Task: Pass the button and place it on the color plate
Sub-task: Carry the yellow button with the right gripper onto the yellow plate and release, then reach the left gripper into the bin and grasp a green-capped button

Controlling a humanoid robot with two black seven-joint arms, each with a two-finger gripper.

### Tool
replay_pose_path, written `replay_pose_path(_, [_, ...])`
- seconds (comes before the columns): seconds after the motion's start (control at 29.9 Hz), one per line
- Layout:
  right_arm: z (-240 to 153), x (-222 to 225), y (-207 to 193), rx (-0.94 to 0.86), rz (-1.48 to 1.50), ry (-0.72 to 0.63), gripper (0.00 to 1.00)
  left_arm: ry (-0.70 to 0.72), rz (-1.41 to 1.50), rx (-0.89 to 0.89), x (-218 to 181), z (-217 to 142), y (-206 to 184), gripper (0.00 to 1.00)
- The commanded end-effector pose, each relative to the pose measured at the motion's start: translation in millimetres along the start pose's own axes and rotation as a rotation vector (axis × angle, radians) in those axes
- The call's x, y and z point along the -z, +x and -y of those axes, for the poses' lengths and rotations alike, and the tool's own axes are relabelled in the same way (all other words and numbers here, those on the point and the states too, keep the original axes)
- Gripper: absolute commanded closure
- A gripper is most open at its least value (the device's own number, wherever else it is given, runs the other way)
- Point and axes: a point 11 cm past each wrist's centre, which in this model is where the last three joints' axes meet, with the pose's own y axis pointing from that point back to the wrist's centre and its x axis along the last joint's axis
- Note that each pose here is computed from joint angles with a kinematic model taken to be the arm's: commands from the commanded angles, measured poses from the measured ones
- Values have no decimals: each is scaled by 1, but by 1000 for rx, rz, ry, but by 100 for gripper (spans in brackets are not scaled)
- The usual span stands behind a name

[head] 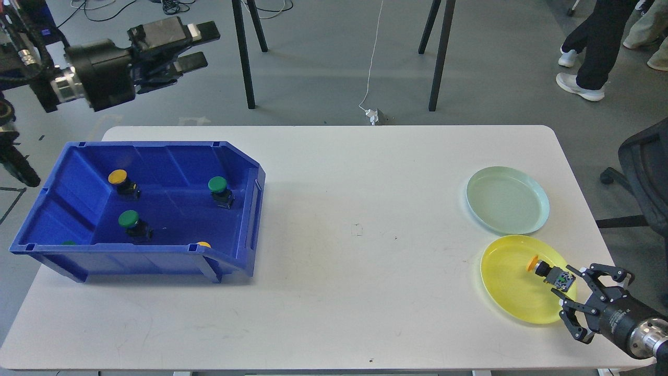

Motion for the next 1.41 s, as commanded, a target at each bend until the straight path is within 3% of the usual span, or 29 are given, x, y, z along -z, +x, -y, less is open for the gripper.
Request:
replay_pose_path(0.0, [4, -4, -6, 18, 37, 7, 6, 177, 154, 42, 28, -33, 6, 5])
replay_pose_path(0.2, [4, 25, -21, 84, 61, 100, 3, 423, 367, 260, 78, -48, -19, 5])
replay_pose_path(0.47, [-11, 123, -41, 228, 158, 405, 3, 662, 568, 477, 137, -47, -35, 5])
replay_pose_path(0.74, [-21, 156, -53, 341, 309, 532, 3, 693, 573, 556, 153, -36, -54, 5])
replay_pose_path(1.37, [-14, 153, -64, 376, 334, 533, 3, 695, 563, 637, 164, -37, -79, 5])
